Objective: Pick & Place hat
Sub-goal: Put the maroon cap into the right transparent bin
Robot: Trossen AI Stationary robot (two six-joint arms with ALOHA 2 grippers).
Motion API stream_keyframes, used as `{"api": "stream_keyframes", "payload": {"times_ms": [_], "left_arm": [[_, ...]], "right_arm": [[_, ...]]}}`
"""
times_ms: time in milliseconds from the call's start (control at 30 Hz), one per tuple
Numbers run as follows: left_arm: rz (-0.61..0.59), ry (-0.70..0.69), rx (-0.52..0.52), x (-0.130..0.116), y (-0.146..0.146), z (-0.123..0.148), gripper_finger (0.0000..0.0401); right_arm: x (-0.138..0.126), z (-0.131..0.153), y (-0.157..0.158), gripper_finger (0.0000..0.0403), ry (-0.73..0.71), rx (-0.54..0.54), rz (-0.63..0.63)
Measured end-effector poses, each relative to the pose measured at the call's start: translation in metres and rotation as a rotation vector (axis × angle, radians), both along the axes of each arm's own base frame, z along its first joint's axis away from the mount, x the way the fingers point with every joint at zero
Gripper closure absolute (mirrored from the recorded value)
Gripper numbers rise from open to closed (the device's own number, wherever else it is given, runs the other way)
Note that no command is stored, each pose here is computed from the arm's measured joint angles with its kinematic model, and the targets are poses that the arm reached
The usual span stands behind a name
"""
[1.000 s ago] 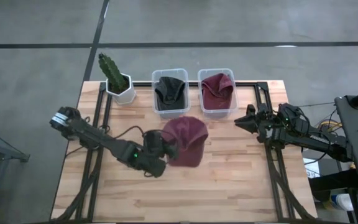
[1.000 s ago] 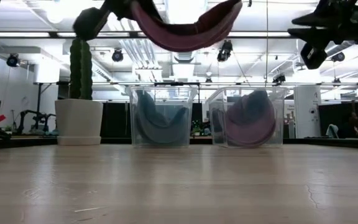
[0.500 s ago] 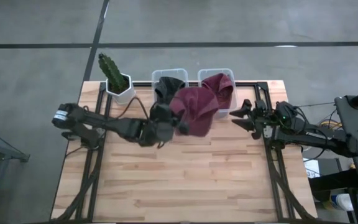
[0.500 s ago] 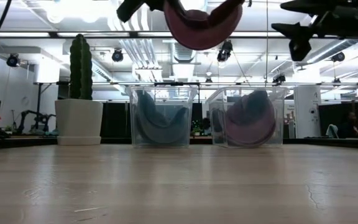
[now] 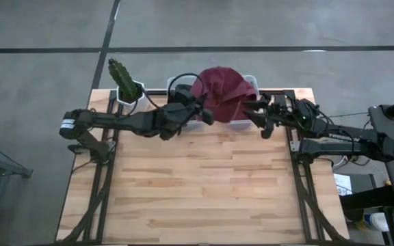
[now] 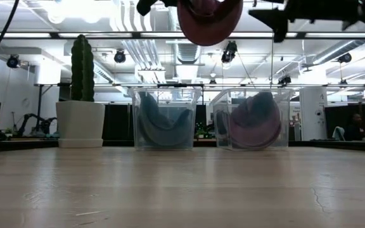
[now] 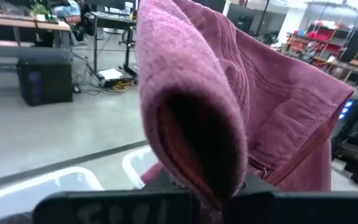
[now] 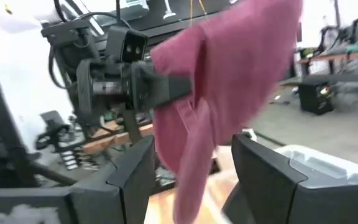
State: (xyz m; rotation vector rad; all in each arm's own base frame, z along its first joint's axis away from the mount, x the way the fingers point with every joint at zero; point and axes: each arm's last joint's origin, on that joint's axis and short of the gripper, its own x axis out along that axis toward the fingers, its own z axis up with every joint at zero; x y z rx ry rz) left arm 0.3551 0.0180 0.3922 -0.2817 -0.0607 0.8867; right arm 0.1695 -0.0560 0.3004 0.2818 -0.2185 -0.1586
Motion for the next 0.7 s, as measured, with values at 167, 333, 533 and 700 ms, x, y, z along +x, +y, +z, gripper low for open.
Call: {"api": "stream_keyframes", "payload": {"times_ms": [167, 333, 533, 700], "left_arm": [[0.015, 0.045, 0.035, 0.000, 0.008, 0.000, 0.0392], [0.018, 0.067, 0.053, 0.000, 0.009, -0.001, 0.0392], [0.012, 0.073, 0.057, 0.000, 0.008, -0.001, 0.0392], [0.002, 0.073, 0.057, 0.000, 0.005, -0.001, 0.0392]], "right_arm": [[0.023, 0.021, -0.011, 0.0195, 0.028, -0.063, -0.091], [0.043, 0.032, -0.018, 0.0195, 0.058, -0.085, -0.096], [0.059, 0.030, -0.027, 0.0195, 0.096, -0.065, -0.107], [0.064, 0.032, -0.029, 0.0195, 0.092, -0.063, -0.102]]}}
